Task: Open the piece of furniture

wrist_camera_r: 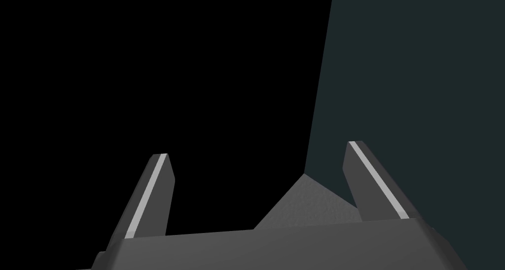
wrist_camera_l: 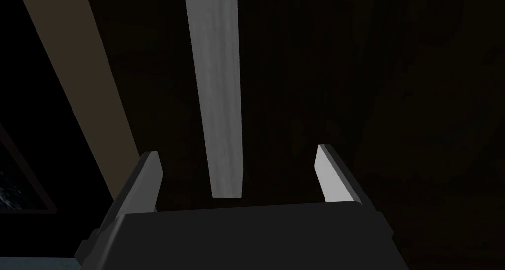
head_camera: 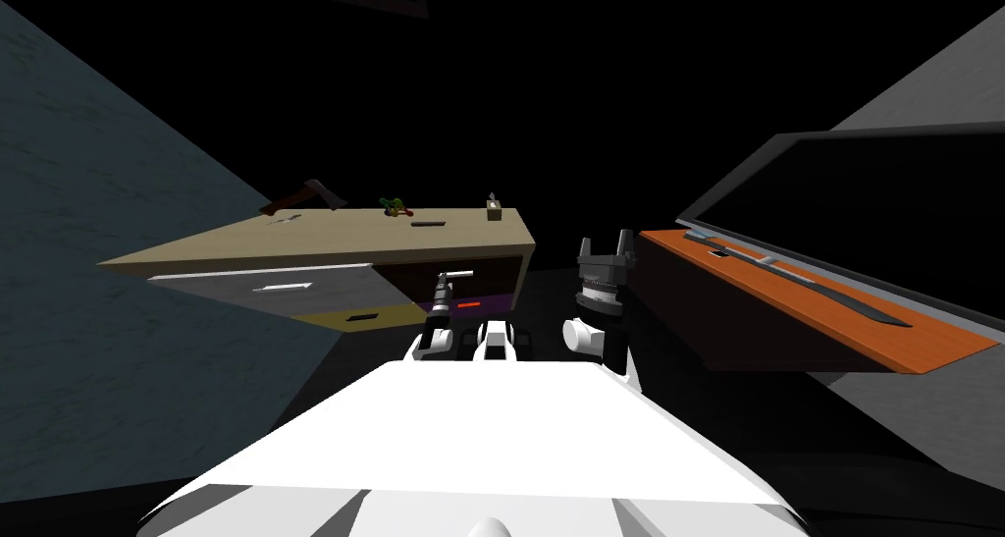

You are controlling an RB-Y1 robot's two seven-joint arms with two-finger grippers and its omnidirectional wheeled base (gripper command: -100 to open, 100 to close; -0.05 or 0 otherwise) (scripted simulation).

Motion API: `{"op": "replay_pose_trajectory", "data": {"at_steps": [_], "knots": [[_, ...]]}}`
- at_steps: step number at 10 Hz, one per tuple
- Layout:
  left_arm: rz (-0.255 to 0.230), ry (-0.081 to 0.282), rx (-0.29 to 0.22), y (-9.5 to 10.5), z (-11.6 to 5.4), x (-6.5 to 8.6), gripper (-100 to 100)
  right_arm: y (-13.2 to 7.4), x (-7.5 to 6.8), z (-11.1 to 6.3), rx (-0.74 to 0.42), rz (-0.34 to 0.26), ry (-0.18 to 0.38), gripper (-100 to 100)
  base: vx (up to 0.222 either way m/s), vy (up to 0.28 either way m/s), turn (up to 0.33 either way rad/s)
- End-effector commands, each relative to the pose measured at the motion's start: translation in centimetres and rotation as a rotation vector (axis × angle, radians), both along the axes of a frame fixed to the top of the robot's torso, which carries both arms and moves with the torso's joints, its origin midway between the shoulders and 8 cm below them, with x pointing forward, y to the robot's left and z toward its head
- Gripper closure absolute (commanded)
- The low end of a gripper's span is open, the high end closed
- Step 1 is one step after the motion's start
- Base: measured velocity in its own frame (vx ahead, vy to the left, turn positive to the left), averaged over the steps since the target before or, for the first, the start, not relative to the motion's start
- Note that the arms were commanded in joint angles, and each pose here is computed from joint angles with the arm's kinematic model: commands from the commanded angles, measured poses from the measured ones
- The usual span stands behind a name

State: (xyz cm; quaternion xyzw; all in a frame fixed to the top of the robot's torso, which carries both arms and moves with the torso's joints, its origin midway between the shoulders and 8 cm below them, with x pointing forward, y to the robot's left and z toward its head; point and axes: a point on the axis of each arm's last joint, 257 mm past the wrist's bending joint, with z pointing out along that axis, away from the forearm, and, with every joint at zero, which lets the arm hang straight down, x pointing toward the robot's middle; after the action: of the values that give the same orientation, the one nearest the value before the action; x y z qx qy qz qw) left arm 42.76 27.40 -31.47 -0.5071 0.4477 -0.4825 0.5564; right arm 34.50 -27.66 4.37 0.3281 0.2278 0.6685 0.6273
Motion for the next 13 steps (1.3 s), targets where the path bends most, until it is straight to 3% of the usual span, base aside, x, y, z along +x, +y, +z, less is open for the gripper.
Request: {"op": "replay_pose_trajectory", "data": {"at_steps": [1, 6, 7, 12, 13], "knots": [[0.000, 0.002, 0.000, 0.0, 0.0, 0.1, 100, 0.0, 0.0, 0.0, 0.000, 0.000, 0.000, 0, 0.000, 0.000, 0.000], [-0.004, -0.001, 0.000, -0.2, 0.5, -0.3, 100, 0.0, 0.0, 0.0, 0.000, 0.000, 0.000, 0, -0.155, -0.025, 0.009], [-0.015, 0.005, 0.038, 0.8, 0.4, -0.4, -100, 0.0, 0.0, 0.0, 0.000, 0.000, 0.000, 0, -0.023, -0.002, -0.003], [-0.044, 0.026, 0.141, 3.7, 0.5, -0.5, -100, 0.0, 0.0, 0.0, 0.000, 0.000, 0.000, 0, 0.021, 0.005, 0.000], [-0.038, 0.032, 0.127, 3.5, 0.5, -0.1, -100, 0.0, 0.0, 0.0, 0.000, 0.000, 0.000, 0, 0.095, 0.012, -0.009]]}}
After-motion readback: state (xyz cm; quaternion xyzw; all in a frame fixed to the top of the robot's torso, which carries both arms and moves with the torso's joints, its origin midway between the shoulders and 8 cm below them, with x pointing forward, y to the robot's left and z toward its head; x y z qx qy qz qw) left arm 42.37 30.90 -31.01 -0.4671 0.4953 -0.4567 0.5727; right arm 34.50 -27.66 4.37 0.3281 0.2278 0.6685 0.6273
